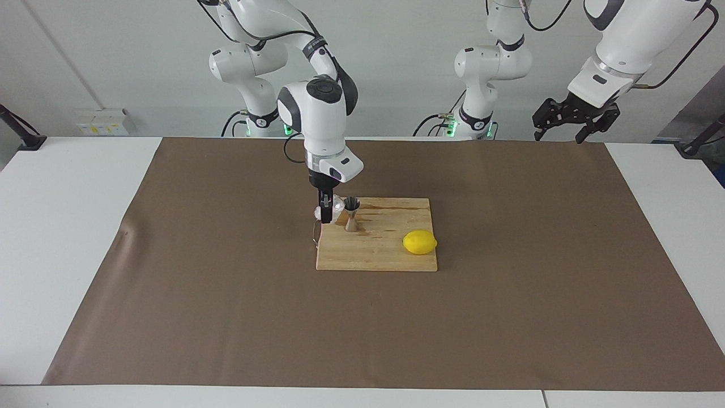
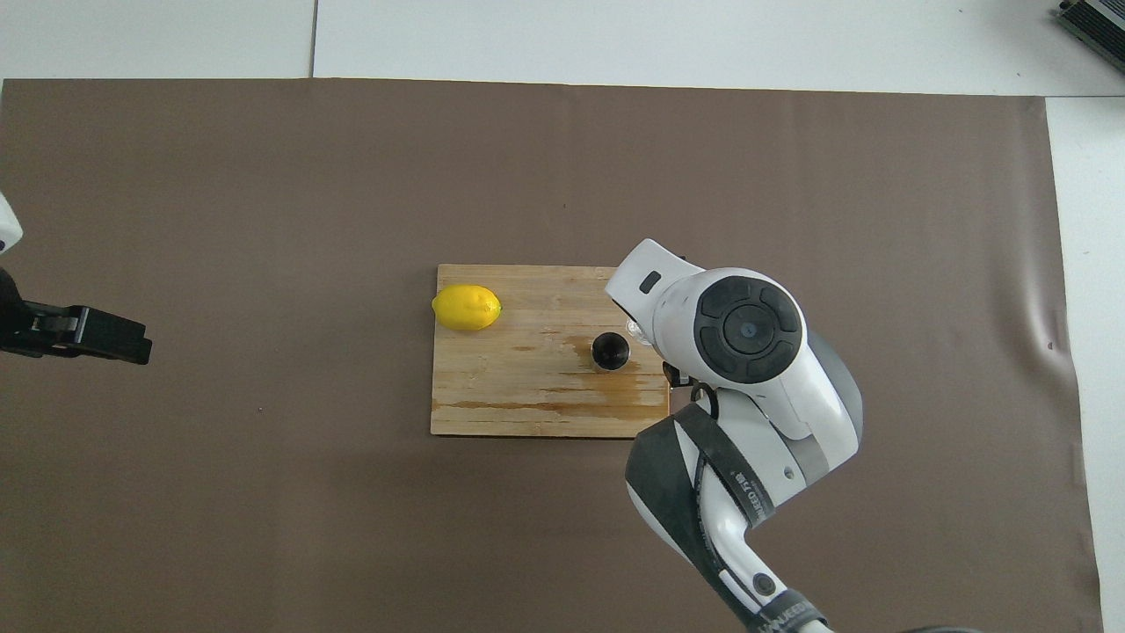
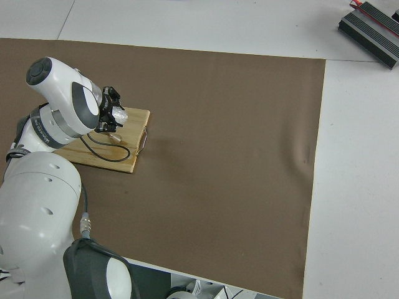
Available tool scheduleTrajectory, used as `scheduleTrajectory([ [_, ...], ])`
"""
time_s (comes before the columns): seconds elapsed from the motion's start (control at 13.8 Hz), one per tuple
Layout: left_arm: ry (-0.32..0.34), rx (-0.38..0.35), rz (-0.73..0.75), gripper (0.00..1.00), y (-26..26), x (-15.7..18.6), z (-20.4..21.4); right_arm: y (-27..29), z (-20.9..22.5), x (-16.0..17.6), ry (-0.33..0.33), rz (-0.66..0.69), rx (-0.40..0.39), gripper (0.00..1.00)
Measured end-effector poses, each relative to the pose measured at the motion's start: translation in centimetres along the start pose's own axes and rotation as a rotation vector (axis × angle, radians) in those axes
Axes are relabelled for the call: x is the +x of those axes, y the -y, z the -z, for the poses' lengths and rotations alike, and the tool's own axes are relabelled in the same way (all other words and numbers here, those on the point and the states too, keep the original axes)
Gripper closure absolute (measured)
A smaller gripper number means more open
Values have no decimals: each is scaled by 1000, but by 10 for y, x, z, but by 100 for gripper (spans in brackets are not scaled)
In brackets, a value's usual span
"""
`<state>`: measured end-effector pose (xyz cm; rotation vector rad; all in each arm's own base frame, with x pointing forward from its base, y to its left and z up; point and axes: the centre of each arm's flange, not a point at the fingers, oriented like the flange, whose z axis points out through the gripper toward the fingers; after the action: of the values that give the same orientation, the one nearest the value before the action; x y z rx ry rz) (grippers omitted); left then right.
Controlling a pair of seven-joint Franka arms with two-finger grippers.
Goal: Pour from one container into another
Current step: 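Tilt the white cup with the right gripper to pour into the metal cup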
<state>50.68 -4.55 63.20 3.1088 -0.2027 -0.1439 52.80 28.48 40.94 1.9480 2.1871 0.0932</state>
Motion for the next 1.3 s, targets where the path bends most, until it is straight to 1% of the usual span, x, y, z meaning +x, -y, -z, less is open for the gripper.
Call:
scheduleTrajectory([
  [0.29,0,0,0,0,0,0,0,5,-2,13,54,65,-30,48],
  [0.51,0,0,0,0,0,0,0,4,-1,13,94,104,-52,48],
  [0.65,0,0,0,0,0,0,0,5,0,16,104,118,-60,48],
  [0.94,0,0,0,0,0,0,0,10,4,30,142,181,-94,48],
  [1.08,0,0,0,0,0,0,0,12,6,36,168,188,-114,48],
  [1.3,0,0,0,0,0,0,0,12,7,36,195,205,-133,48],
])
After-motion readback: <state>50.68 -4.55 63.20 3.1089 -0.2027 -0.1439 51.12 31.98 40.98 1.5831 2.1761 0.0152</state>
